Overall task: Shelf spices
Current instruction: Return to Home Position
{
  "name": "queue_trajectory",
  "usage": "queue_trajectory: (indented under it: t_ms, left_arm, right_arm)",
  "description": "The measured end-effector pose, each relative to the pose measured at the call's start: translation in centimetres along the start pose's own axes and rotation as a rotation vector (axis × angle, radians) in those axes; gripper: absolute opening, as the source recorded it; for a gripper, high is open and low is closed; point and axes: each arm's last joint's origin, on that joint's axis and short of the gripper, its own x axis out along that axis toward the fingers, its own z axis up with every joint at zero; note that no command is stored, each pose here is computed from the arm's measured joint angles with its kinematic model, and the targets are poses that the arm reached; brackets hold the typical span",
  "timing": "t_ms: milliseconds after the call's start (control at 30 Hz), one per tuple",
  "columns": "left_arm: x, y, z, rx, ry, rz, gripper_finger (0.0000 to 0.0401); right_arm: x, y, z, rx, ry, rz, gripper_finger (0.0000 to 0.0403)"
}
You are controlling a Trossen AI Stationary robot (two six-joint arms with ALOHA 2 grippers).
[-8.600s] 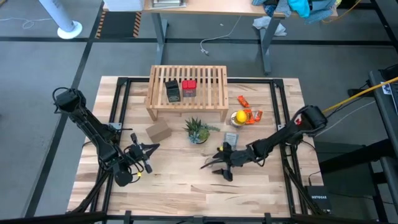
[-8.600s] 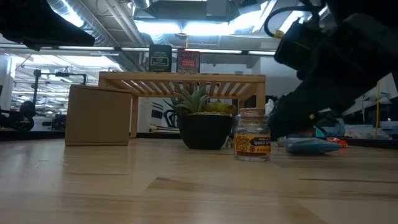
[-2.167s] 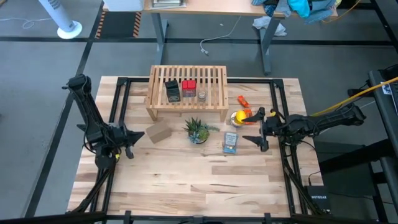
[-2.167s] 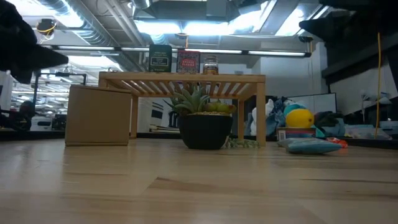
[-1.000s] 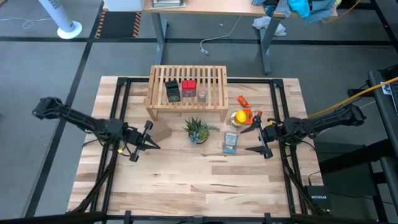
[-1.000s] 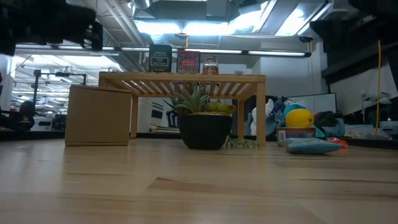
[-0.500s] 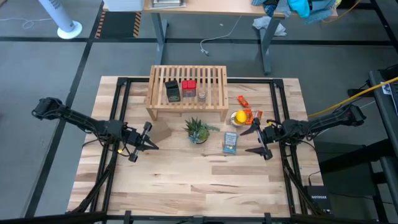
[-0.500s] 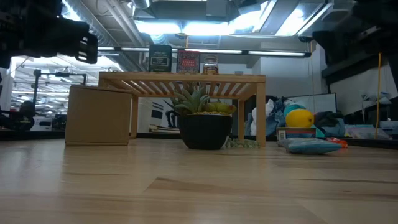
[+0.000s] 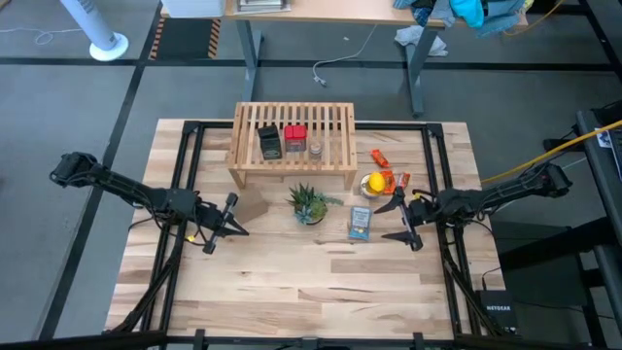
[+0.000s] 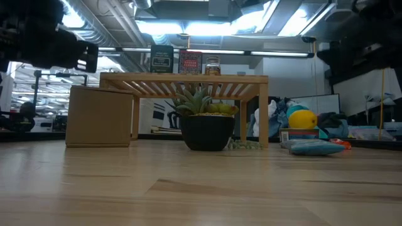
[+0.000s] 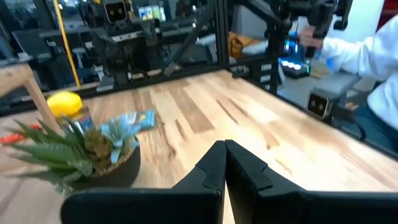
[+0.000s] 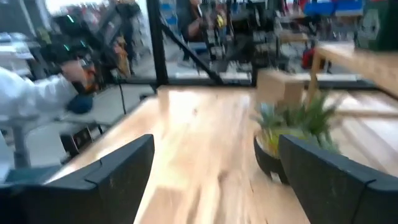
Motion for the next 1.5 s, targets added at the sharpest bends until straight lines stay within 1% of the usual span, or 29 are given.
queue_trajectory:
  t_ms: [100,200,333,400,500,600,1033,1100,1300,1400,1500]
  left_arm:
    - [0.0,0.0,-0.3,-0.018,0.031,-0.004,0.0001]
    - [0.0,0.0,-0.4,-0.042,0.038,0.004,0.0001]
    - [0.0,0.1,-0.8,-0.038,0.081,0.048,0.0001]
    - [-0.1,0.1,-1.1,-0.029,0.116,0.075,0.0001]
    - [-0.1,0.1,-1.4,-0.061,0.151,0.099,0.0001]
    - [-0.1,0.2,-1.4,-0.090,0.152,0.104,0.0001]
    - [-0.2,0.1,-2.0,-0.081,0.220,0.097,0.0001]
    - [-0.3,0.0,-2.1,-0.061,0.225,0.094,0.0001]
    - [-0.5,-0.1,-2.2,0.064,0.245,0.069,0.0001]
    - [-1.2,-0.2,-1.9,0.087,0.230,0.058,0.0001]
    - [-2.1,-0.3,-1.7,0.078,0.210,0.061,0.0001]
  right_arm:
    - [0.0,-0.2,-0.6,0.009,0.064,-0.054,0.0349]
    - [-0.1,-0.4,-0.9,0.016,0.084,-0.119,0.0349]
    - [-0.1,-0.6,-1.2,0.010,0.113,-0.187,0.0349]
    - [-0.2,-0.6,-1.4,0.008,0.133,-0.202,0.0349]
    - [-0.2,-0.6,-1.6,0.021,0.149,-0.206,0.0349]
    - [-0.2,-0.6,-1.6,0.025,0.148,-0.206,0.0349]
    - [-0.2,-0.6,-1.7,0.016,0.158,-0.203,0.0349]
    - [-0.2,-0.6,-1.7,0.016,0.158,-0.203,0.0349]
    - [-0.2,-0.6,-1.7,0.016,0.158,-0.203,0.0349]
    - [-0.3,-0.6,-1.8,0.014,0.170,-0.203,0.0349]
    - [-0.6,-0.6,-1.7,0.015,0.160,-0.202,0.0349]
